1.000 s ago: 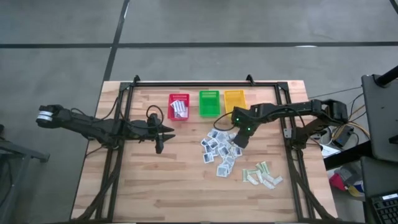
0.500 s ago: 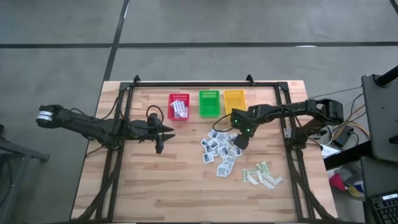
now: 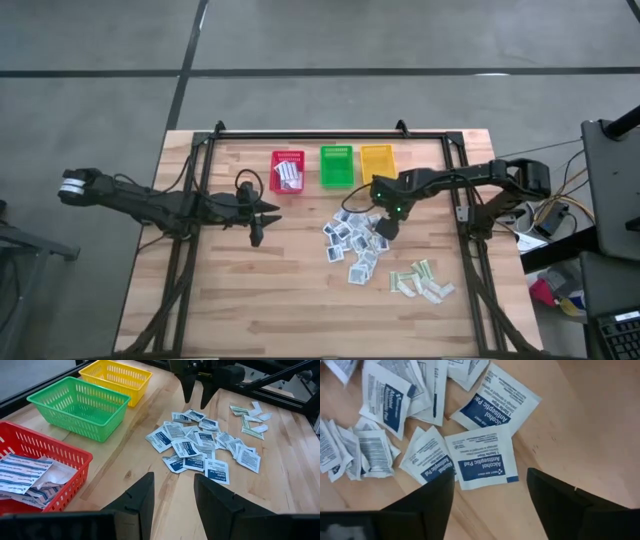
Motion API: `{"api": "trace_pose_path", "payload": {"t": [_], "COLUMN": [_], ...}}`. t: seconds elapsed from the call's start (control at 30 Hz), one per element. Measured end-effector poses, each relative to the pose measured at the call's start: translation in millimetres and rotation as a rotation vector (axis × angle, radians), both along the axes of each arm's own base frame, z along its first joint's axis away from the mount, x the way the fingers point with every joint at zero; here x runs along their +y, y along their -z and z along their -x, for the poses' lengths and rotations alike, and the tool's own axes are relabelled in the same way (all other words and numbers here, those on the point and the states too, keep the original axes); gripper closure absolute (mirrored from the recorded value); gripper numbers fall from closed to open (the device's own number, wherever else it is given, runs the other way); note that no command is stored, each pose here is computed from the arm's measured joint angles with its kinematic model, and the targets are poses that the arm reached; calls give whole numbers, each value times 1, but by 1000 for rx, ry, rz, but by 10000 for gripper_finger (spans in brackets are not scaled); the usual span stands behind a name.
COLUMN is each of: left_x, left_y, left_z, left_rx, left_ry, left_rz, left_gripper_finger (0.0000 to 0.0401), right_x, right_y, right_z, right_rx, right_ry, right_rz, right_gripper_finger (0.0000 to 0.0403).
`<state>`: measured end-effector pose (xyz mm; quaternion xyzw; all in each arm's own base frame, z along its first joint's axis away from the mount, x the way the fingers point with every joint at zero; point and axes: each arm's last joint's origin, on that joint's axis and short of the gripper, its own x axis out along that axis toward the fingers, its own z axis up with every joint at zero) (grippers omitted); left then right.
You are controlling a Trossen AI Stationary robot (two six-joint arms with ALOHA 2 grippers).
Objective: Pick & Place First Aid Supplies
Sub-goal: Put the alcohol pad into the green basket
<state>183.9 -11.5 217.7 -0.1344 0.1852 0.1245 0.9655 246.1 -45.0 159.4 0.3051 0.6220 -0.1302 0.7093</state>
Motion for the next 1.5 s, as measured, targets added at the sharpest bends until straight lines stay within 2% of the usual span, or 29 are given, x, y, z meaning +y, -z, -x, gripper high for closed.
{"api": "trace_pose_path", "payload": {"t": [0.17,0.33,0.83,0.97,1.17,1.5], "left_x": [0,0,1,1,1,2], "left_y": [0,0,0,0,0,0], "left_z": [0,0,0,0,0,0], "left_rx": [-1,-4,-5,-5,-5,-7], "left_ry": [0,-2,-24,-26,-45,-52], "left_rz": [1,4,-4,-5,-14,-10], "left_gripper_finger": [268,268,268,268,268,268], "right_x": [-1,-2,4,13,22,21], "right_y": [13,26,35,36,36,36], "right_z": [-5,-9,-11,-12,-12,-8], "right_rx": [31,81,135,141,176,222], "right_ry": [2,6,27,14,17,70], "right_rz": [-7,-15,43,83,203,224], "right_gripper_finger": [124,115,176,178,179,179]}}
